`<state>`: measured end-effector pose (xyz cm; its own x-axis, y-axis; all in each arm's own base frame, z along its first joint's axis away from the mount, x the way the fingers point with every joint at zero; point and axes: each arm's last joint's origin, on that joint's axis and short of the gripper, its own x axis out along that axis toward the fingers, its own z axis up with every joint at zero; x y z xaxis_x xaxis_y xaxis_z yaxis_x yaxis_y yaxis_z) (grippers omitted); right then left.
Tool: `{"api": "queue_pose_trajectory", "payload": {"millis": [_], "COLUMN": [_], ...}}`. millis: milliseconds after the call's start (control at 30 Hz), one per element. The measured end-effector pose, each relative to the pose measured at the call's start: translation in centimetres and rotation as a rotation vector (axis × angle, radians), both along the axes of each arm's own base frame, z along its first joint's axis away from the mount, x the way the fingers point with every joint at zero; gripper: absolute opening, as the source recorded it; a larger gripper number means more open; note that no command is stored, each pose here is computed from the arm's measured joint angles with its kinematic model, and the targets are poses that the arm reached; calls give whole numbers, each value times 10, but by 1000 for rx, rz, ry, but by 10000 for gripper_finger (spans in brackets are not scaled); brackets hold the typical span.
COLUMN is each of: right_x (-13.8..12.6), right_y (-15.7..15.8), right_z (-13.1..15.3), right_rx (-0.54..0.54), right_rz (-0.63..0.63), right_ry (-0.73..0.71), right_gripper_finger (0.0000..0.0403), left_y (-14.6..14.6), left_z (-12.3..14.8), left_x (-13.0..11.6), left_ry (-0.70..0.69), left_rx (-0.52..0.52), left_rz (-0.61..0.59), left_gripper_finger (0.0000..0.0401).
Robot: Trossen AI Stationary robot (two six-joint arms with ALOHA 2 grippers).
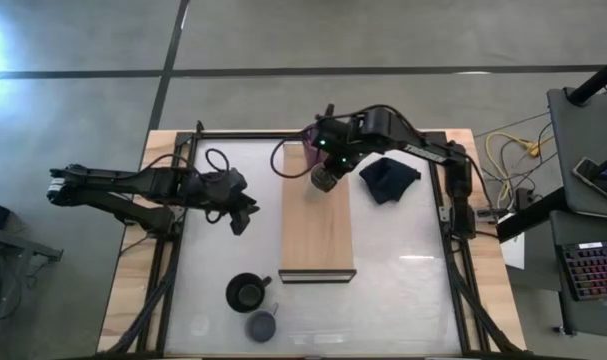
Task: Stack small to large cups/mugs on shelf
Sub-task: Put the light brown cup on the shelf
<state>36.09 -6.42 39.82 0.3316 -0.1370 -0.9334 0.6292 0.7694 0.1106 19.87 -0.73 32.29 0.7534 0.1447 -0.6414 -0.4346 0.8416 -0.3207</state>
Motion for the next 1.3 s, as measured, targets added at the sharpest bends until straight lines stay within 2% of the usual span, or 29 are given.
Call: {"api": "queue_pose_trajectory", "payload": {"millis": [233,533,733,967,1300], "right_x": [-2,3,4,7,6], "right_y": [-2,-3,-3,-3,-5], "right_z": [6,0,0,3,3], "right_rx": [-31,-24,-29,-34,-28], "right_rz": [-20,-41,-43,-43,-39], "right_ry": [-22,-13,-25,-73,-64], "right_gripper_finger": [9,9,11,33,54], "left_y": [5,26,29,33,36], "left_z": [12,-7,-6,-11,-20], "left_x": [17,58,83,98,106], "left_ry": [-173,-74,-164,-152,-116], "left_rx": [37,64,89,81,93], "left_rz": [0,61,24,7,0], "left_gripper_finger": [93,93,93,93,93]}}
